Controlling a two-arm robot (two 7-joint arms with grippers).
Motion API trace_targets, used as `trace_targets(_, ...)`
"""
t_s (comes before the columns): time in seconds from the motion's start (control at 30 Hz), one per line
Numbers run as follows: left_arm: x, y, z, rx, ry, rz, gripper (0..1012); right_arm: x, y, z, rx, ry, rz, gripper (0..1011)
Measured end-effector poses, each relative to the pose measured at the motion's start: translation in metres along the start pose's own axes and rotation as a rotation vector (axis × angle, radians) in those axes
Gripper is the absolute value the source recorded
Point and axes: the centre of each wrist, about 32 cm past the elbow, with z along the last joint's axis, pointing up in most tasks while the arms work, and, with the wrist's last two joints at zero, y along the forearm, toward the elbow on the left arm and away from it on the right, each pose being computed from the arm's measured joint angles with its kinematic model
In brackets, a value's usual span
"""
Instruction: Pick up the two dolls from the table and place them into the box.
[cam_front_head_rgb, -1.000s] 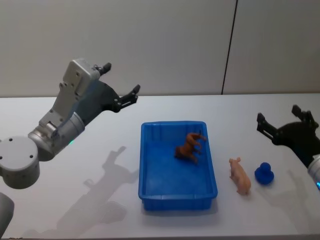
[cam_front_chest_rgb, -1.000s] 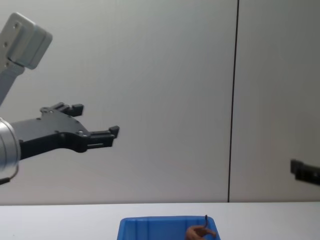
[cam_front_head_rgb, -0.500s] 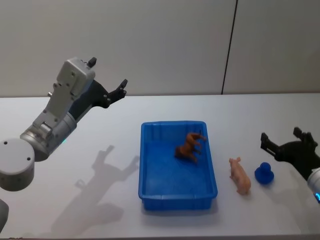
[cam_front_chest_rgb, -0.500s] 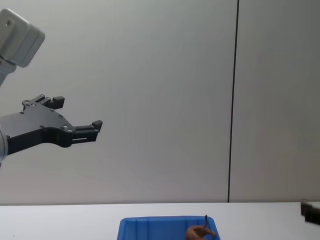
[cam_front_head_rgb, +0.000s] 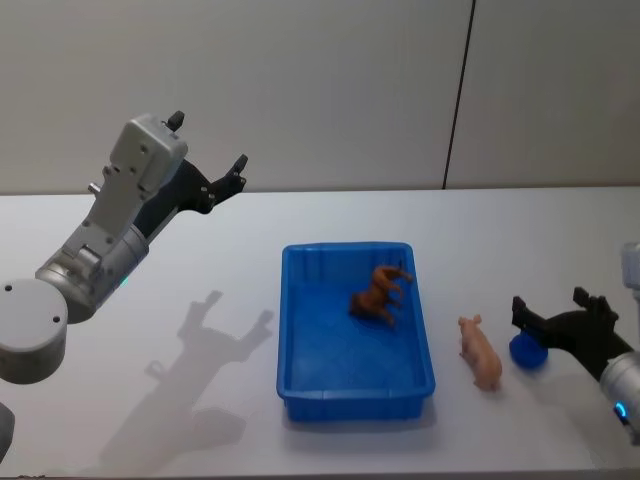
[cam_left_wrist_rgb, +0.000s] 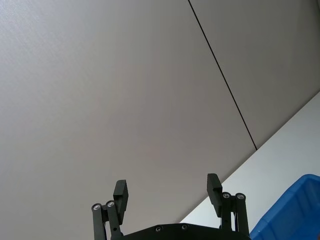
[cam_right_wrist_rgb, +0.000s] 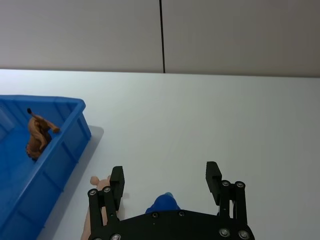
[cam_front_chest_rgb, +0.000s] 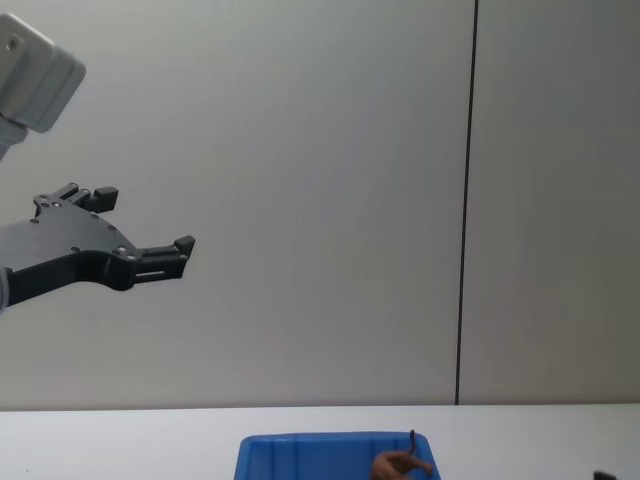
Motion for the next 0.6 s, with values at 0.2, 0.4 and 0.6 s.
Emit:
trace_targets(0.2, 0.0, 0.0004, 0.0001, 0.001, -0.003, 0.005, 1001, 0.0, 0.004, -0.008, -0.029, 0.004, 0.002, 1001)
trace_targets(0.4, 0.0002, 0.0006, 0.0003, 0.001, -0.005, 0.009, 1001, -0.001, 0.008, -0.017, -0.054, 0.005, 0.001, 1001)
trace_targets(0.6, 0.0003, 0.0007, 0.0004, 0.001, -0.006, 0.011, 1001, -0.001, 0.012, -0.024, -0.07, 0.007, -0.003, 1001)
